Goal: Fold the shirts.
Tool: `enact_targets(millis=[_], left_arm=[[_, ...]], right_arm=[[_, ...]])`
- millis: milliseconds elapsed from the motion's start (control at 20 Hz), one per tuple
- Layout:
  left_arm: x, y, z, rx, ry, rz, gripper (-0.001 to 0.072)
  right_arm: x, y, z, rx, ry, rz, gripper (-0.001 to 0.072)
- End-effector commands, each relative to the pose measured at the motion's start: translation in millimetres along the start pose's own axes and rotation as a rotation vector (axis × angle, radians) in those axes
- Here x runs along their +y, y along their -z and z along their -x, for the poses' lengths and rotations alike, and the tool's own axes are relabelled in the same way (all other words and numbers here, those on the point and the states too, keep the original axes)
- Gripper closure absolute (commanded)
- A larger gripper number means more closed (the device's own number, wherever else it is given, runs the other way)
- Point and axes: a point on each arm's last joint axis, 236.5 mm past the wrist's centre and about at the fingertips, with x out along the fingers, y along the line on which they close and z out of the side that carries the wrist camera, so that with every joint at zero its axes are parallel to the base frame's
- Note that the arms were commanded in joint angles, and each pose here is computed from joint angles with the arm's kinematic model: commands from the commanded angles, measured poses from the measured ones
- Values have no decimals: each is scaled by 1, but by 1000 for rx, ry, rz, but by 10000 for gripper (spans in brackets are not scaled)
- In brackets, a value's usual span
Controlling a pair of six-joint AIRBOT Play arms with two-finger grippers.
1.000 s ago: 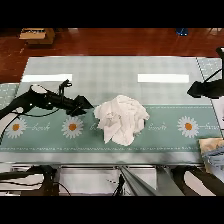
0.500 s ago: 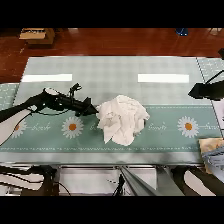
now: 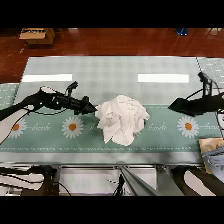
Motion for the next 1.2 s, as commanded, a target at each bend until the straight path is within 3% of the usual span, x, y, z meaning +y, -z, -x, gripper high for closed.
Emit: enact_targets(millis=[0,200,500,550,750,950,1150], left_arm=[[-7,-1,6,-12,7,-36,688],[-10,-1,8,-17,9,-46,688],[-11,-1,8,-17,9,-47,688],[-12,0,8,-14,11,-48,688],[-28,-11,19,-40,27,-95,689],[-94,-51,83,-209,69,-270,690],[-198,-69,204,-496,96,-513,690]], right_arm=[[34,25,-35,-4,-223,-174,120],[59,75,-60,126,-236,-86,120],[96,100,-102,153,-193,14,136],[97,105,-110,166,-180,16,176],[103,99,-115,134,-175,38,655],[111,56,-51,2,-191,163,669],[101,-6,73,-291,-57,344,669]])
